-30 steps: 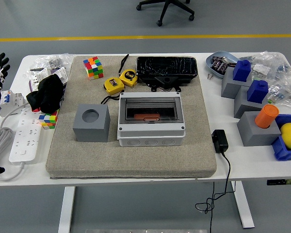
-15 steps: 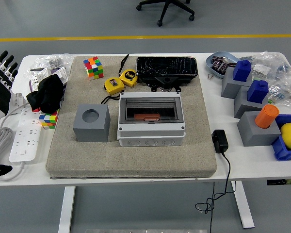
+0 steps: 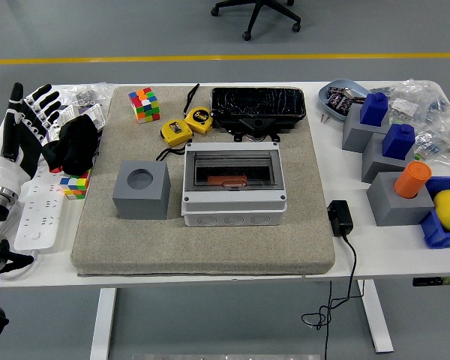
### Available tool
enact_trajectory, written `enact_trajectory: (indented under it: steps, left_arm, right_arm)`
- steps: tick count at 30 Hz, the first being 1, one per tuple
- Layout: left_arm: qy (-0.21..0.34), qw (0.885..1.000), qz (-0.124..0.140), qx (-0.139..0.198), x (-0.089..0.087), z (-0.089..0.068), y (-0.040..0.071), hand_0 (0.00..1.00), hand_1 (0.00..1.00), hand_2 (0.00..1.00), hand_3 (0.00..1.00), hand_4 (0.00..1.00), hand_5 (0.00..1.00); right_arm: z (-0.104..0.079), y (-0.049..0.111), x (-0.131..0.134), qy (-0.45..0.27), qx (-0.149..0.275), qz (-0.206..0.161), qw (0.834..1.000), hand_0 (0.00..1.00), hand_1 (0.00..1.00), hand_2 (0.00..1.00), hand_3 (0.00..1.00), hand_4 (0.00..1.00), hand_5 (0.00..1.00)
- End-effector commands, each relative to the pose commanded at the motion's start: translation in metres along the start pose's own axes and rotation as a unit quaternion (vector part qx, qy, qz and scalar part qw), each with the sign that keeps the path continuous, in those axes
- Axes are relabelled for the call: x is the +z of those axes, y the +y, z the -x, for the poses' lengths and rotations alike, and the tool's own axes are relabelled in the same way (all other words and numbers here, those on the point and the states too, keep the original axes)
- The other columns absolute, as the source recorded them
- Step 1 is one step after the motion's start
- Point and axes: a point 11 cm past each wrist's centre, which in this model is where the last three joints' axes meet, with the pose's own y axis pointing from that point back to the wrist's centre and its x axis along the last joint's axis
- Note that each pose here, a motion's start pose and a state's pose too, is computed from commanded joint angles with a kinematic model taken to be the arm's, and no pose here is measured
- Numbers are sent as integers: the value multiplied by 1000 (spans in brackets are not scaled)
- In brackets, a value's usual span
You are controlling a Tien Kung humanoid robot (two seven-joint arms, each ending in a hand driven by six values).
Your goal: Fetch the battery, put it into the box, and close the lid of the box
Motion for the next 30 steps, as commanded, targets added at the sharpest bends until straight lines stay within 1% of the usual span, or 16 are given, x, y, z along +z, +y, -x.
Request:
enact_trajectory:
  steps: [3, 4, 9, 10, 17, 21, 23, 30]
  left_arm:
    - [-5, 1000, -2, 2, 0, -1, 0, 920, 878, 837, 837, 998, 998]
    - [-7, 1000, -2, 2, 0, -1, 0, 913, 871, 836, 836, 998, 998]
    - [-8, 1000, -5, 5, -2, -2, 2, 913, 871, 836, 836, 998, 998]
    - [-9, 1000, -4, 4, -1, -1, 1, 908, 867, 833, 834, 998, 998]
    - [-10, 1000, 0, 2, 1, 0, 0, 898, 862, 826, 823, 998, 998]
    - [-10, 1000, -2, 0, -1, 2, 0, 898, 862, 826, 823, 998, 998]
    - [-9, 1000, -4, 0, -2, 2, 0, 882, 850, 816, 807, 998, 998]
    - [-10, 1000, -3, 4, 0, 0, 0, 872, 845, 806, 802, 998, 998]
  right_arm:
    - [0, 0, -1, -7, 3, -1, 1000, 988, 946, 918, 943, 998, 998]
    - [0, 0, -1, -9, 4, -1, 1000, 977, 939, 909, 890, 998, 998]
    - [-1, 0, -3, -12, 4, -1, 1000, 977, 939, 909, 890, 998, 998]
    - [-1, 0, -3, -12, 4, -1, 1000, 970, 934, 898, 871, 998, 998]
    - [1, 0, -3, -12, 2, 2, 1000, 962, 928, 885, 870, 998, 998]
    - [1, 0, -4, -14, 2, 2, 1000, 962, 928, 885, 870, 998, 998]
    - [1, 0, -4, -13, 0, 2, 1000, 957, 919, 875, 868, 998, 998]
    - [4, 0, -3, -13, -2, 3, 1000, 952, 917, 872, 865, 998, 998]
